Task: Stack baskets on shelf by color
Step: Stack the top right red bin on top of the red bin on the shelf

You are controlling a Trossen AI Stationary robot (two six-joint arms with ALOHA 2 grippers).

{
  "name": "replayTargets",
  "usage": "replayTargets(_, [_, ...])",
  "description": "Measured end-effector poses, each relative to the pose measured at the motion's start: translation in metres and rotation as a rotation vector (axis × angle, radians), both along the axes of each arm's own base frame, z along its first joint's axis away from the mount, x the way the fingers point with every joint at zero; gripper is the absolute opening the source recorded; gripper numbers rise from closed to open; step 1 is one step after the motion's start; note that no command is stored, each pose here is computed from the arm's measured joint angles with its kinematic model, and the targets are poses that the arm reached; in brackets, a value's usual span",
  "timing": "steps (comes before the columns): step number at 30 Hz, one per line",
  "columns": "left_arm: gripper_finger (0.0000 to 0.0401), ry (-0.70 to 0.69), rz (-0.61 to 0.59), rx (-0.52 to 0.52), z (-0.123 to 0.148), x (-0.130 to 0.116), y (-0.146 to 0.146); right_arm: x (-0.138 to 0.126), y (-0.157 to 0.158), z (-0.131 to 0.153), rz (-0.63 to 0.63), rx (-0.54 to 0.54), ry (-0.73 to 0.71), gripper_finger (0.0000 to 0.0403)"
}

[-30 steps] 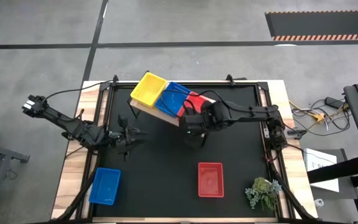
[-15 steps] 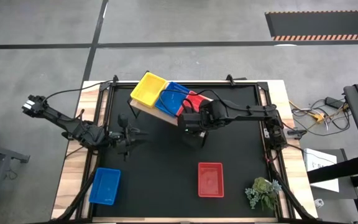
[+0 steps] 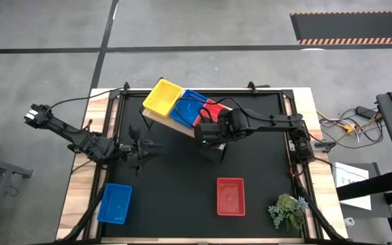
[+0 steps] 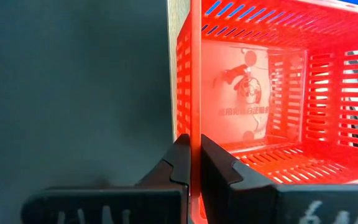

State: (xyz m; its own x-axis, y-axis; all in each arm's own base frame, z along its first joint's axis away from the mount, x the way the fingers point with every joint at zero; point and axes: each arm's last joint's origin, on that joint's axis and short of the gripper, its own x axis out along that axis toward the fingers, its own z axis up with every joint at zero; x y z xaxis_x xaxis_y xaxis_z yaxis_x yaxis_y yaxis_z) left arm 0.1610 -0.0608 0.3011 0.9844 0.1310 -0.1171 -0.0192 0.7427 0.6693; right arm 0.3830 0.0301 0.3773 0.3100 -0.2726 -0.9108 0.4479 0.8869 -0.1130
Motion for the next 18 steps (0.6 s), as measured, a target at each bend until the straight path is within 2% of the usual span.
replayTargets(8, [0.0109, 0.0, 0.0, 0.0, 0.0, 0.0, 0.0, 0.0, 0.0, -0.003, -0.001, -0.009, 0.01, 0.0014])
replayTargets(18, [0.0109, 0.0, 0.0, 0.0, 0.0, 0.0, 0.0, 0.002, -0.001, -0.013, -0.019, -0.009, 0.048, 0.0089])
